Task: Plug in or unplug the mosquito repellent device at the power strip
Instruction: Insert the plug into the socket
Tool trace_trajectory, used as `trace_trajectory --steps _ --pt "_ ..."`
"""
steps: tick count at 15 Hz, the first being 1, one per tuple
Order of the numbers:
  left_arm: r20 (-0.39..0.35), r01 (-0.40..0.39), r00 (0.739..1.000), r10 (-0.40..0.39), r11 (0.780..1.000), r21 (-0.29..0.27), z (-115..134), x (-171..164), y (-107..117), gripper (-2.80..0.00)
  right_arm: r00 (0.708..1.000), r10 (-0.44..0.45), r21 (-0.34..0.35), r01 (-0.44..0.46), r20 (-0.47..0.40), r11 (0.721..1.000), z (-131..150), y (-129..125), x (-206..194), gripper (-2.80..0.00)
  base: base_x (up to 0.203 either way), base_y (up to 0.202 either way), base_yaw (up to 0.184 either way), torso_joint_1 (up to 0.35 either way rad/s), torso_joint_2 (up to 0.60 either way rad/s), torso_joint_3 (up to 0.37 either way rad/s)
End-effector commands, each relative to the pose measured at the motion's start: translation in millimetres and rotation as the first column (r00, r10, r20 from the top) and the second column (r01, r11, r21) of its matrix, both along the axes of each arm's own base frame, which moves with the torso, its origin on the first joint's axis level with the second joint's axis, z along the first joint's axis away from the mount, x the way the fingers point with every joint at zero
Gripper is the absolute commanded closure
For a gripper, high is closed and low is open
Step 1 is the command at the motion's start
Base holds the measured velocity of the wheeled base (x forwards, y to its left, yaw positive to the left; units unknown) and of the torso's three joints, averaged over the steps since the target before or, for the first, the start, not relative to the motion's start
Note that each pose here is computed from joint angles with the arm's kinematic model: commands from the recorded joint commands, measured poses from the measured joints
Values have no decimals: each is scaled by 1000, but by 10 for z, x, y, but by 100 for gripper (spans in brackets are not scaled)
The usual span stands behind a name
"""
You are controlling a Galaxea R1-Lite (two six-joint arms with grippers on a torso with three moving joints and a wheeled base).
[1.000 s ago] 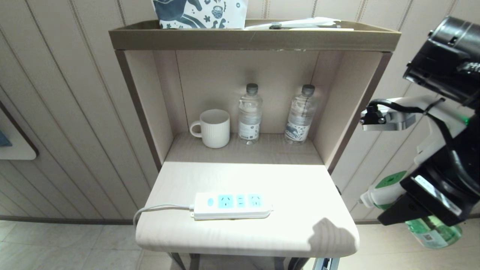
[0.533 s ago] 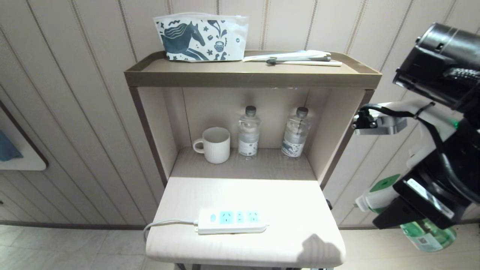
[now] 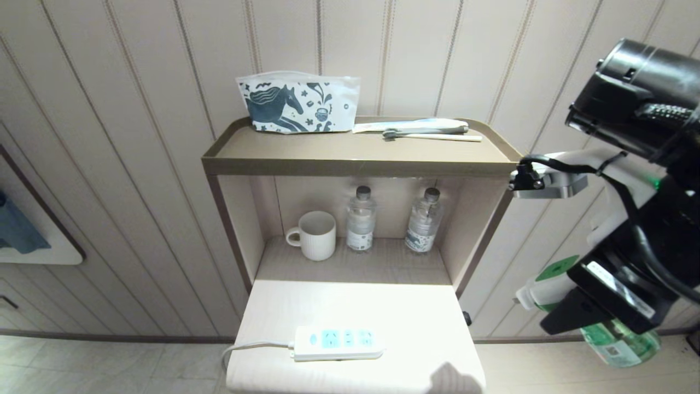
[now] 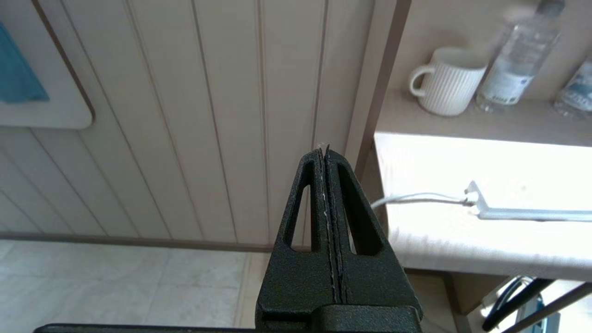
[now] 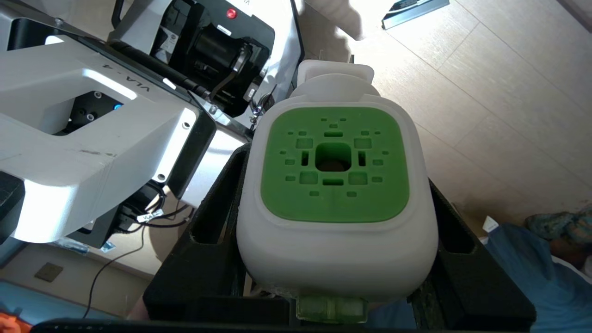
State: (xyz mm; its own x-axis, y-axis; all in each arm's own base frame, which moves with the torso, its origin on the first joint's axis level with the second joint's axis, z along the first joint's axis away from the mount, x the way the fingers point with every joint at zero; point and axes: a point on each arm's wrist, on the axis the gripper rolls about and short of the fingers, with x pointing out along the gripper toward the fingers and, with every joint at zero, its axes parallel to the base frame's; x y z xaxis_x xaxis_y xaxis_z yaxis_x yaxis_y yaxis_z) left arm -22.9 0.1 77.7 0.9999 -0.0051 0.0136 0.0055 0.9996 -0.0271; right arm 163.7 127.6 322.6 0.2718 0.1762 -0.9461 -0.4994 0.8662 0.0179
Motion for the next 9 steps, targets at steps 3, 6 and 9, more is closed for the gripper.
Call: trace_trajectory --steps 3,6,9 --pt "-1 0 1000 0 1000 0 1 1 0 0 999 -3 -38 1 -49 999 -41 -25 -34 0 0 0 0 172 -365 -182" --pt "-1 0 1000 0 1000 0 0 1 0 0 998 -5 -44 2 -58 999 -60 -21 -23 0 0 0 0 19 -29 -18" --pt "5 -2 1000 2 1000 10 5 0 0 0 995 -7 -79 -1 -102 997 -160 -16 -16 0 0 0 0 0 0 0"
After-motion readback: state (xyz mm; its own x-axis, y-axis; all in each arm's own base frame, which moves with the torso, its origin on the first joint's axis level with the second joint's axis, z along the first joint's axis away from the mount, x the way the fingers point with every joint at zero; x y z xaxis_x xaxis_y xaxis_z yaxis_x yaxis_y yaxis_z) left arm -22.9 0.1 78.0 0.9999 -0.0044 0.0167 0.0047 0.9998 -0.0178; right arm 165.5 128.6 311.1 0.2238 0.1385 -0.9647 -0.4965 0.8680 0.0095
